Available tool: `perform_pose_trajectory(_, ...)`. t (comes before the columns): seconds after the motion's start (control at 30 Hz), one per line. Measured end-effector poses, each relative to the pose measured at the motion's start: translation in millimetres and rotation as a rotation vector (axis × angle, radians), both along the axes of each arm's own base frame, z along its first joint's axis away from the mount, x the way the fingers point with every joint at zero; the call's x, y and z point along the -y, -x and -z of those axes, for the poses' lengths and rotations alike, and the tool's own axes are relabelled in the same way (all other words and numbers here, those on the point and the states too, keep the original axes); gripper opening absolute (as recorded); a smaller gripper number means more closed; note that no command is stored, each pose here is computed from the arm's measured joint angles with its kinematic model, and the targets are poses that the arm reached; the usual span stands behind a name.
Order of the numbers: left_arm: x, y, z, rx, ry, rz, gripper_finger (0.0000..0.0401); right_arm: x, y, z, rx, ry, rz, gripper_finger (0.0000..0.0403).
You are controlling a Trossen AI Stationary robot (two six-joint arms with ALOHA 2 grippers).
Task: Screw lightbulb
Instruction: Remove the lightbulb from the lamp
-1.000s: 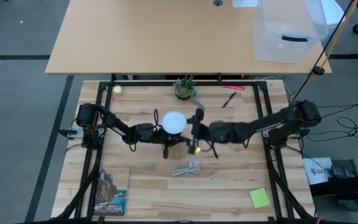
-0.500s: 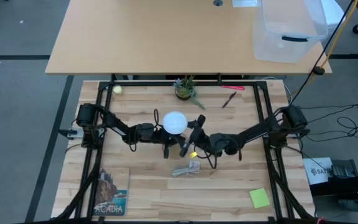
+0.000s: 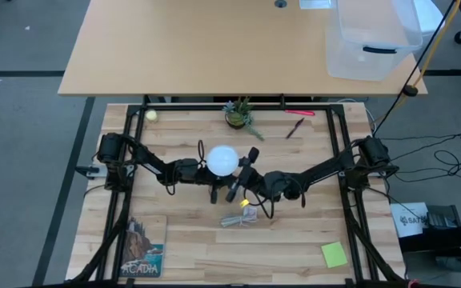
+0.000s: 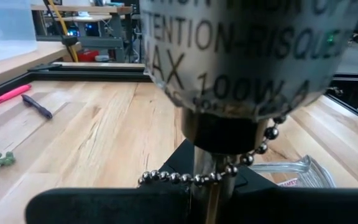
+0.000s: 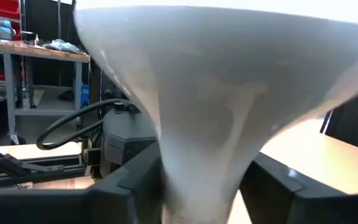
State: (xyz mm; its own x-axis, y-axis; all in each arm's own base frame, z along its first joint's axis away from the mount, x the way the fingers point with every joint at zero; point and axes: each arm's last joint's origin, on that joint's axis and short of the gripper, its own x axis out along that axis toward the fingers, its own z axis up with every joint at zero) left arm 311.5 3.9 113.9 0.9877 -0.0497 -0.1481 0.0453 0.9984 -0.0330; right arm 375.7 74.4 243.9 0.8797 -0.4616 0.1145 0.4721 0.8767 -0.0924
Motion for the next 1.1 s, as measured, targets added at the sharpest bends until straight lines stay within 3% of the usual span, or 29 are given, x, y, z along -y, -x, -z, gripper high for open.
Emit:
perform_pose_trajectory(0.13, 1, 0, 0, 0.000, -0.002, 0.031, 0.0022, -1, 0, 0, 0.000, 0.003, -0.016, 0.0149)
perform_pose_trajectory(0.47, 7, 1, -1, 0.009, -0.002, 0.204, 0.0022, 6, 0, -4, -0.045, 0.010, -0.125, 0.0160)
perform_pose_trajectory(0.8, 12, 3, -1, 0.024, 0.014, 0.386, 0.0023, 27, 3, -14, -0.109, 0.010, -0.424, 0.0158)
perform_pose_trajectory(1.1, 15, 3, -2, 0.023, 0.034, 0.469, 0.0023, 60, 1, -16, -0.100, 0.014, -0.736, 0.0150)
